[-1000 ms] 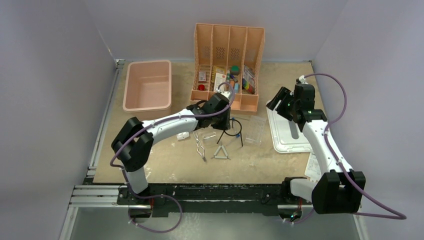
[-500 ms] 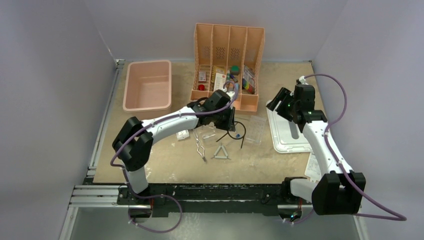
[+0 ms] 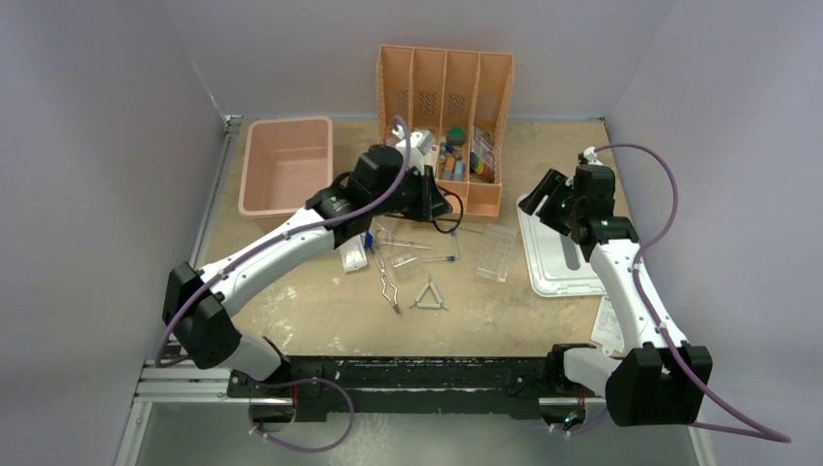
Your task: Organize the chemistry lab equipment
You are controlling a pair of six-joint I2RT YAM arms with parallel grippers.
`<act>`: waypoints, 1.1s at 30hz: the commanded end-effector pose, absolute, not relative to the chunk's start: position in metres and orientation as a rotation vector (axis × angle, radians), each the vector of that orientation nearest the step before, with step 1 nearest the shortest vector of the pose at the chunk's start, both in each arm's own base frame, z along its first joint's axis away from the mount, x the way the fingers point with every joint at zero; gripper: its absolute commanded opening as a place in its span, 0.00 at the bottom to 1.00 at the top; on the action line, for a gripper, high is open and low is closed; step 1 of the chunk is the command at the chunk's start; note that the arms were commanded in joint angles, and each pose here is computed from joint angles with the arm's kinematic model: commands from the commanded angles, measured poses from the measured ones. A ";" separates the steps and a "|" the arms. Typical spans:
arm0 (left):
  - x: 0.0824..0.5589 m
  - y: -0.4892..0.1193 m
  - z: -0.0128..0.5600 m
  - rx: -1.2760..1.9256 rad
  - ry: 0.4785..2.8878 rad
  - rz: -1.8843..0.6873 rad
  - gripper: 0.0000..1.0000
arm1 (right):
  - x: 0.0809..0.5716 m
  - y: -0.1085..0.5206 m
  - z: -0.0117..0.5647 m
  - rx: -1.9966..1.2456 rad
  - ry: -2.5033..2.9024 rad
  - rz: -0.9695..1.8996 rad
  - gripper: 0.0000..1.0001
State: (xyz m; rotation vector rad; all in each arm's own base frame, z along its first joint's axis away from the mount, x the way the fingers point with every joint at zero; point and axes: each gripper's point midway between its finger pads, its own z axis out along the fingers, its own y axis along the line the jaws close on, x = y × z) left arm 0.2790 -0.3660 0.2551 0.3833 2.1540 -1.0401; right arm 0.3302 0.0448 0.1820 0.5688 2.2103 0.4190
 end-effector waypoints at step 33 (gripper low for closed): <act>0.540 -0.051 0.311 -0.709 1.691 -0.956 0.00 | 0.406 0.061 0.202 0.545 2.199 0.481 0.64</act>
